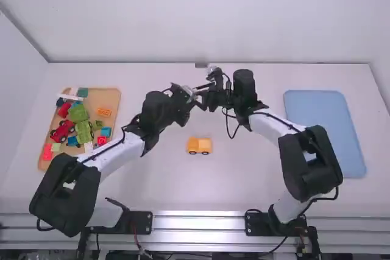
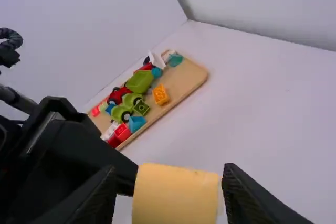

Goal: Assemble lego blocks to make yellow taxi

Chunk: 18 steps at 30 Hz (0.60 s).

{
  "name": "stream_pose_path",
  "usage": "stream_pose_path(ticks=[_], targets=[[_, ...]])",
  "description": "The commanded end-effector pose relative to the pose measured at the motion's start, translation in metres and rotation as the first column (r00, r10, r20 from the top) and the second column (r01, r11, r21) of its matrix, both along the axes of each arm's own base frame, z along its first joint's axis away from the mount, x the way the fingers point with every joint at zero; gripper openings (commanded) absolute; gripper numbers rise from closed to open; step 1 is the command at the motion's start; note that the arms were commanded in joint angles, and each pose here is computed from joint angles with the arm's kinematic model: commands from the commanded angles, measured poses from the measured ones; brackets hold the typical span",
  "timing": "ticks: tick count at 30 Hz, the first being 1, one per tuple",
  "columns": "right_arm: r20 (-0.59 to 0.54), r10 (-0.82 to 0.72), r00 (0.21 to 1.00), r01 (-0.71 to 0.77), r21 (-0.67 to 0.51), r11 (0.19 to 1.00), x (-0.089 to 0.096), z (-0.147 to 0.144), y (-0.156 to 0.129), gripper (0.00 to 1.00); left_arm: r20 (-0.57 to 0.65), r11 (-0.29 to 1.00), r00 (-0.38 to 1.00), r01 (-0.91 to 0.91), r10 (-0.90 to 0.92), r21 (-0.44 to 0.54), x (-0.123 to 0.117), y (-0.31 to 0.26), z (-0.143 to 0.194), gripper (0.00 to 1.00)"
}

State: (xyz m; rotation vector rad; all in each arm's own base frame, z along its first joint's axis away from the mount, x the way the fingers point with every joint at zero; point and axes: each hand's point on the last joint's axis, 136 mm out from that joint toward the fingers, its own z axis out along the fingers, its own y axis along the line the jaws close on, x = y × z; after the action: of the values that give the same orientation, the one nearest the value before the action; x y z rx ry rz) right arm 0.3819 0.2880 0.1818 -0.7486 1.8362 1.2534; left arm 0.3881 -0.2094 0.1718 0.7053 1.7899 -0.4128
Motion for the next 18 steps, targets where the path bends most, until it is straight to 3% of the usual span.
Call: stream_pose_path(ticks=[1,9,14,18], targets=[[0.002,0.014,1.0,-0.014,0.008,1.0,0.002,0.003,0.002,0.53,-0.007,0.999,1.0,-0.023,0.023,-0.042,0.003,0.001,0.003,0.02],[0.029,0.017,0.999,-0.018,0.031,0.999,0.002,0.011,0.007,0.44,0.016,0.998,1.0,-0.023,0.023,-0.052,0.005,0.0,0.009,0.02],[0.036,0.018,0.999,-0.019,0.035,0.999,0.001,0.013,0.008,0.28,0.022,0.997,0.997,-0.066,0.067,-0.041,0.009,0.006,0.008,0.03],[0.052,0.021,0.998,-0.023,0.042,0.999,0.001,0.016,0.01,0.25,0.027,0.997,0.997,-0.068,0.07,-0.042,0.01,0.007,0.01,0.38]])
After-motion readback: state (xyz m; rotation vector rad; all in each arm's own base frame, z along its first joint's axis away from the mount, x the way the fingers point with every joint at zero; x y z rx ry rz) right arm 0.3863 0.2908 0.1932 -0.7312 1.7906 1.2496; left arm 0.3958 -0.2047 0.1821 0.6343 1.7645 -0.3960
